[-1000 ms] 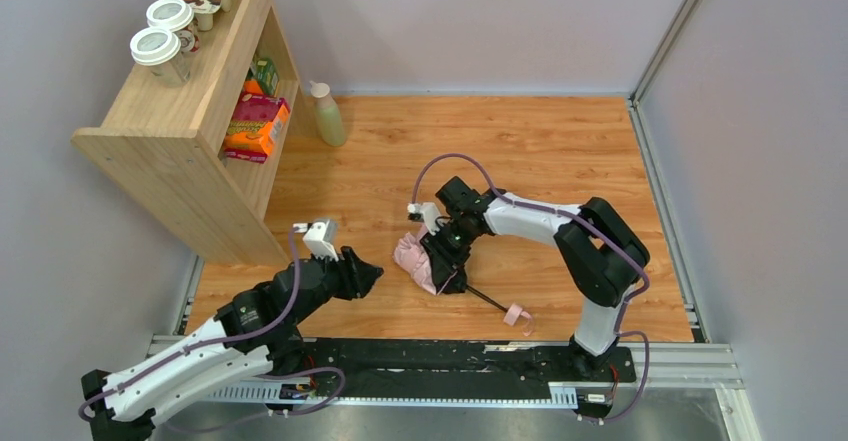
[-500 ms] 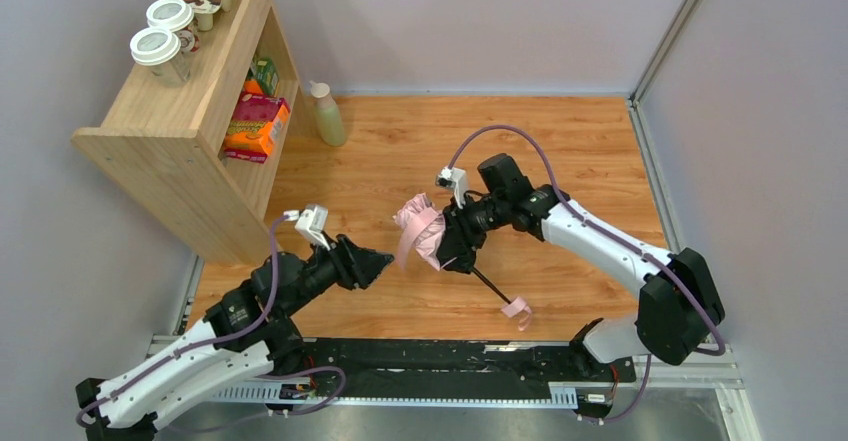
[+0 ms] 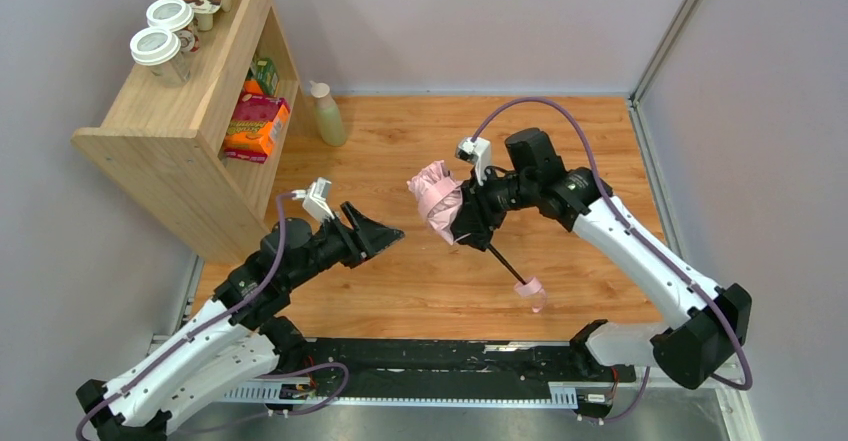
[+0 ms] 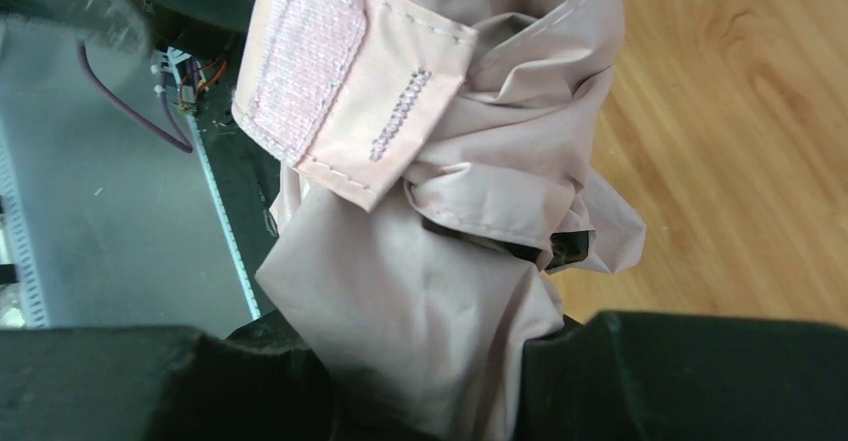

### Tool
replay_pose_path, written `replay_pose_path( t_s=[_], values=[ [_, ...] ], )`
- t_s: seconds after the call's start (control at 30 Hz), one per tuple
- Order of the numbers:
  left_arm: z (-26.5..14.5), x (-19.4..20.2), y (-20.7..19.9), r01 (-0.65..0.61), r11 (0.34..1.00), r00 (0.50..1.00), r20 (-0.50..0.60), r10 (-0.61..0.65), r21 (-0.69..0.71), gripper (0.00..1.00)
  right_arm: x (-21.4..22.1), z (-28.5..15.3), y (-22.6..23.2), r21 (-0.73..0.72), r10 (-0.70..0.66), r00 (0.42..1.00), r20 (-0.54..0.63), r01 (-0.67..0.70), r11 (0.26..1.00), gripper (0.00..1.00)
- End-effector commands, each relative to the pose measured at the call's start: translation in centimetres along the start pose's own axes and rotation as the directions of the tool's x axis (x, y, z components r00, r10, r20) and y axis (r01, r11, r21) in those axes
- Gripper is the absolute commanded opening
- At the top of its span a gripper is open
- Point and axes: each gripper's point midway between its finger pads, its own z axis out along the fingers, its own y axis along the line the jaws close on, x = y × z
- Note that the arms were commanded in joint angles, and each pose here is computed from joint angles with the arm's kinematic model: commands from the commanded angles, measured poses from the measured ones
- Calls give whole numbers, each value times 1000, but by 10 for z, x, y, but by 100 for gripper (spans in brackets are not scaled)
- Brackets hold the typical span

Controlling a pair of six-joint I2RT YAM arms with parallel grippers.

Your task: Put away the umbrella

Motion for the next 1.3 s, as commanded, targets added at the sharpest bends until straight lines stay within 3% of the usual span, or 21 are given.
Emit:
replay_pose_path(
  t_s=[0.0,0.1,0.17,0.33,0.4,0.47,0.53,0.6,0.93,1.07,1.13,1.27],
  values=[
    [-3,-15,7,442,895,896,82,-437,-58,69,-29,-36,7,101,-161,985,67,154,983,0],
    [6,-16,7,627,775,778,94,-621,-76,69,-29,-47,17,109,-223,971,85,214,971,0],
    [14,-13,5,670,730,742,72,-667,-134,70,-29,-54,17,146,-257,962,93,243,959,0],
    [30,7,14,757,534,593,53,-803,-377,71,-32,-63,27,164,-349,928,133,327,931,0],
    [37,8,14,787,488,545,54,-837,-377,71,-30,-62,30,164,-380,916,125,359,919,0],
    [44,9,14,850,397,443,61,-895,-346,72,-31,-58,30,160,-396,911,115,377,912,0],
    [48,10,13,885,336,372,54,-927,-321,72,-29,-53,30,169,-416,904,98,396,902,0],
    [49,10,15,903,292,328,66,-942,-316,72,-30,-49,31,168,-433,897,92,414,894,0],
    [60,24,3,896,221,230,-24,-973,-386,73,-36,-25,34,175,-508,857,80,490,854,0],
    [66,28,2,881,230,232,-45,-972,-413,72,-37,-14,35,180,-531,846,48,516,838,0],
    [67,28,6,886,221,228,-33,-973,-406,67,-36,-11,36,179,-535,844,39,521,835,0],
    [67,27,18,903,223,237,-5,-971,-367,33,-32,-10,41,156,-520,853,46,508,847,0]
  ],
)
